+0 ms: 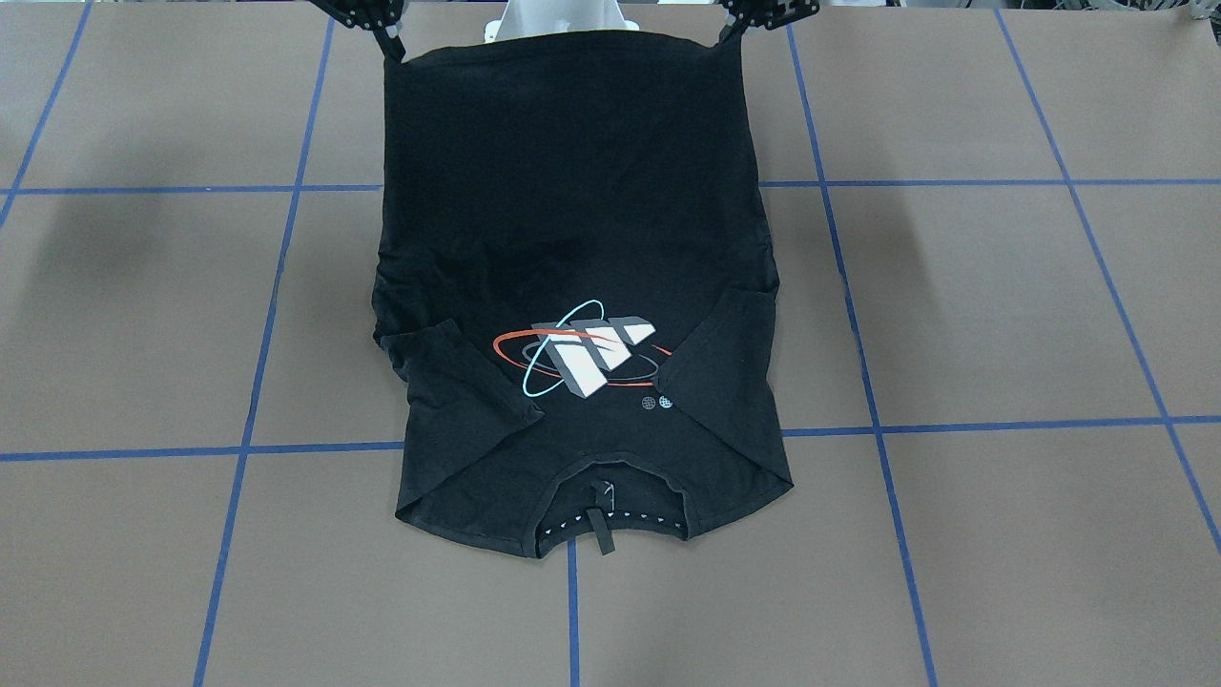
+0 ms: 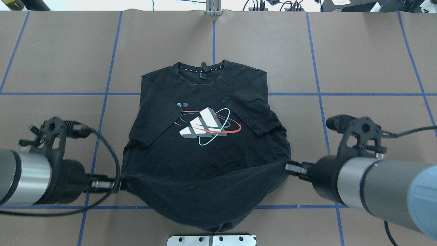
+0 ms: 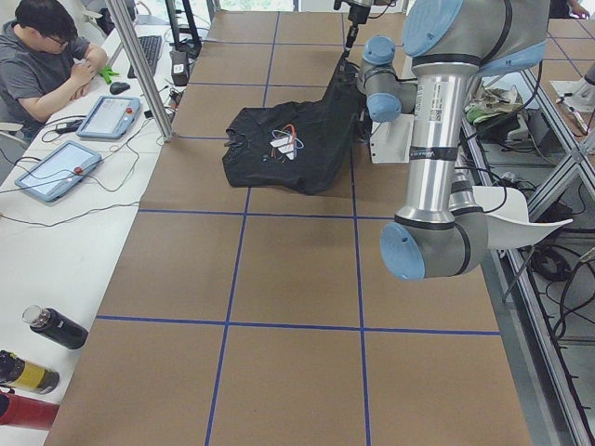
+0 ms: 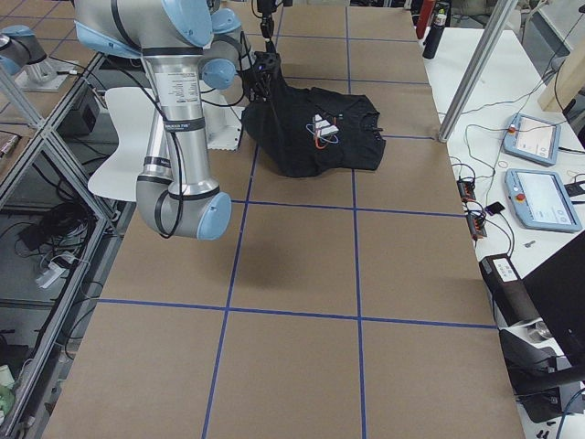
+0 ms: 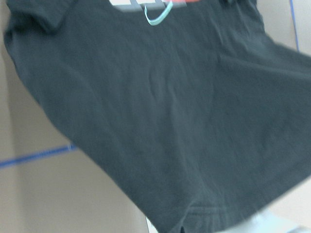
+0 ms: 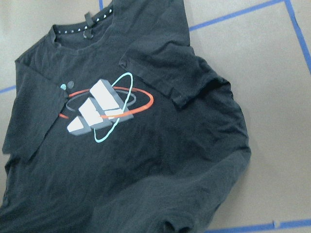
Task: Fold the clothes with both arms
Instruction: 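Lift the hem with both grippers and fold it toward the shirt's neck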
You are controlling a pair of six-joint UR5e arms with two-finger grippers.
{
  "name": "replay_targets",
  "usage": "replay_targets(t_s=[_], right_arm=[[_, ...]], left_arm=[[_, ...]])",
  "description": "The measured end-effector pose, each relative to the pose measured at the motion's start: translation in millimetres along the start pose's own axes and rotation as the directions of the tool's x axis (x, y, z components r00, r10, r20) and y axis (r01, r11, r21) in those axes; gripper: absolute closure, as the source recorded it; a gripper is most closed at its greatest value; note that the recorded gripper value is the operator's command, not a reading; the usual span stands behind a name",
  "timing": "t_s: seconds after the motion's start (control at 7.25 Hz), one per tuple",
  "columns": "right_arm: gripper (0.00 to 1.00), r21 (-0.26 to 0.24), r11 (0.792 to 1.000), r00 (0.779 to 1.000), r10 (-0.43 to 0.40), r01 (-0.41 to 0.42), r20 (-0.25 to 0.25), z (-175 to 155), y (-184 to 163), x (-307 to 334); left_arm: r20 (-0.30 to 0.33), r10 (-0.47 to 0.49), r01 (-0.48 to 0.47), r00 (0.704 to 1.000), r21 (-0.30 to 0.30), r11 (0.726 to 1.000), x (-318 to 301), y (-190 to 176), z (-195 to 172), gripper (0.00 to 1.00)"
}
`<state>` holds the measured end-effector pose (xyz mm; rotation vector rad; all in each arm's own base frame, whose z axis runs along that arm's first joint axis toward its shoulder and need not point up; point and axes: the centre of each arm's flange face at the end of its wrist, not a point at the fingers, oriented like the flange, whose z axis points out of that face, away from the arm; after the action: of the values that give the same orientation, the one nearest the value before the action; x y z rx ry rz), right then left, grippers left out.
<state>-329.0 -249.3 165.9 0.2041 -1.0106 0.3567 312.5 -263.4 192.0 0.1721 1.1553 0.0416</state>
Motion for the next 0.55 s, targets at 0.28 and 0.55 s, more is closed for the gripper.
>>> replay_targets(t_s=[0.28, 0.55], right_arm=[[1.00, 0.130, 0.990, 0.995, 0.065, -0.055, -0.071, 48.2, -56.2, -17.4], [1.00, 0.220, 0.971, 0.987, 0.115, -0.089, -0.110, 73.4, -105.9, -18.2]], left_arm=[[0.084, -0.038, 0.021, 0.996, 0.185, 0.982, -12.0, -82.1, 17.0, 1.00], [0.136, -0.088, 0.041, 0.987, 0.311, 0.949, -22.2, -144.1, 18.0, 1.00]])
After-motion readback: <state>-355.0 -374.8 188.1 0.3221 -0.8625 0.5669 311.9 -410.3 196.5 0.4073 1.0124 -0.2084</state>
